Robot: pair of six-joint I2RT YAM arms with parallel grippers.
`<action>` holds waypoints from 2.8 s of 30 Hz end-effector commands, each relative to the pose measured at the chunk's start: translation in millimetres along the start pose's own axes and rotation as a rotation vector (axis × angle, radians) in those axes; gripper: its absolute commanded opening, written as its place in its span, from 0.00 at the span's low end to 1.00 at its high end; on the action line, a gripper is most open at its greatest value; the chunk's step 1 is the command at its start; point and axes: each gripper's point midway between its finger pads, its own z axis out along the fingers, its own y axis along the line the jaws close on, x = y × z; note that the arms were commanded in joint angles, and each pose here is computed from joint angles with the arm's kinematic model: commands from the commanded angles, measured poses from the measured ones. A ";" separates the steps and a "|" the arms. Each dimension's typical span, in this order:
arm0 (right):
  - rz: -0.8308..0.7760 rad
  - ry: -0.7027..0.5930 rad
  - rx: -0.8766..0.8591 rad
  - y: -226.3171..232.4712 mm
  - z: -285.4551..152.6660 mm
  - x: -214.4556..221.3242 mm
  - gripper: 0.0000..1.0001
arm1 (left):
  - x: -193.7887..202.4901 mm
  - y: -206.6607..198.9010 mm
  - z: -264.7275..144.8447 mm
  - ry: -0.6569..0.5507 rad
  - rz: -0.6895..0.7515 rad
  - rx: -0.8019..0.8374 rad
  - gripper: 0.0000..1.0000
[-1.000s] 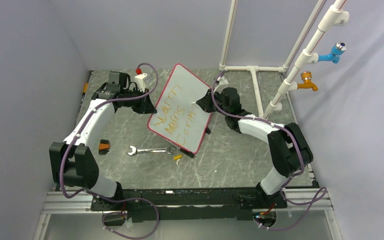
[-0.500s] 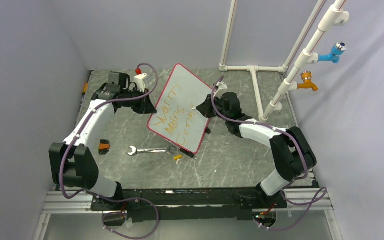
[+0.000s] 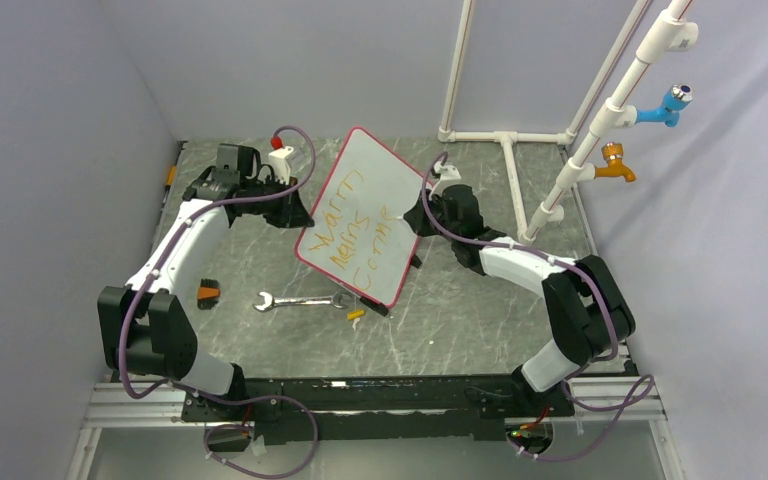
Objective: Write a sentence on the whiteboard
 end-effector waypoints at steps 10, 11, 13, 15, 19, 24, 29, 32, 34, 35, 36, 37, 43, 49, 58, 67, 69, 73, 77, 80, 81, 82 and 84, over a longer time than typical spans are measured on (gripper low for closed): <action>-0.037 -0.188 -0.019 22.1 -15.9 -86.0 0.00 | -18.6 -24.1 -11.0 -0.077 0.117 0.074 0.00; -0.037 -0.189 -0.017 21.2 -13.9 -88.1 0.00 | -18.6 -24.2 -11.1 -0.077 0.117 0.074 0.00; -0.034 -0.186 -0.015 19.2 -9.2 -89.6 0.00 | -18.2 -24.1 -11.2 -0.076 0.118 0.074 0.00; -0.032 -0.180 -0.012 16.4 -4.7 -88.4 0.00 | -18.5 -23.9 -11.1 -0.077 0.118 0.072 0.00; -0.028 -0.160 -0.010 12.3 4.5 -82.9 0.00 | -18.6 -23.8 -11.3 -0.076 0.118 0.071 0.00; -0.019 -0.135 -0.025 12.6 11.2 -74.8 0.00 | -17.9 -23.2 -11.0 -0.075 0.118 0.069 0.00; -0.018 -0.118 -0.048 15.9 12.5 -68.8 0.00 | -17.9 -23.3 -10.8 -0.074 0.116 0.071 0.00; -0.018 -0.109 -0.057 17.0 11.7 -66.0 0.00 | -17.9 -23.0 -10.7 -0.074 0.117 0.069 0.00; -0.016 -0.105 -0.067 18.9 10.5 -64.2 0.00 | -17.9 -22.8 -10.9 -0.074 0.116 0.067 0.00; -0.014 -0.103 -0.071 19.5 10.0 -63.2 0.00 | -18.2 -23.2 -11.2 -0.075 0.117 0.068 0.00; -0.011 -0.097 -0.075 19.8 9.7 -60.6 0.00 | -18.2 -23.2 -11.1 -0.075 0.118 0.068 0.00; -0.009 -0.091 -0.078 20.2 9.1 -58.0 0.00 | -18.3 -23.2 -11.4 -0.076 0.118 0.067 0.00; 0.002 -0.049 -0.083 18.3 5.3 -37.3 0.00 | -18.3 -23.6 -11.3 -0.077 0.116 0.069 0.00; 0.003 -0.032 -0.056 12.2 -3.1 -25.4 0.00 | -18.2 -23.6 -11.4 -0.078 0.116 0.068 0.00; -0.035 -0.050 0.051 -5.5 6.0 -39.8 0.00 | -17.8 -22.8 -11.2 -0.078 0.117 0.065 0.00; -0.056 -0.062 0.065 -6.7 17.0 -55.1 0.00 | -17.9 -22.3 -10.5 -0.076 0.118 0.066 0.00; -0.057 -0.071 0.065 -5.3 12.2 -59.1 0.00 | -17.6 -21.9 -10.5 -0.074 0.116 0.064 0.00; -0.056 -0.092 0.054 -0.4 -2.8 -65.1 0.00 | -18.3 -22.0 -10.9 -0.076 0.118 0.062 0.00; -0.069 -0.125 0.034 6.8 -17.9 -77.8 0.00 | -17.2 -21.5 -10.4 -0.073 0.114 0.061 0.00; -0.077 -0.149 0.036 8.9 -22.7 -87.8 0.00 | -17.5 -21.5 -10.8 -0.075 0.116 0.059 0.00; -0.078 -0.150 0.039 8.2 -22.3 -89.6 0.00 | -17.6 -21.4 -11.1 -0.076 0.118 0.058 0.00; -0.078 -0.150 0.037 8.4 -20.9 -90.5 0.00 | -17.3 -21.3 -11.0 -0.075 0.118 0.057 0.00; -0.075 -0.147 0.034 8.5 -16.6 -91.0 0.00 | -17.3 -21.4 -11.1 -0.075 0.116 0.057 0.00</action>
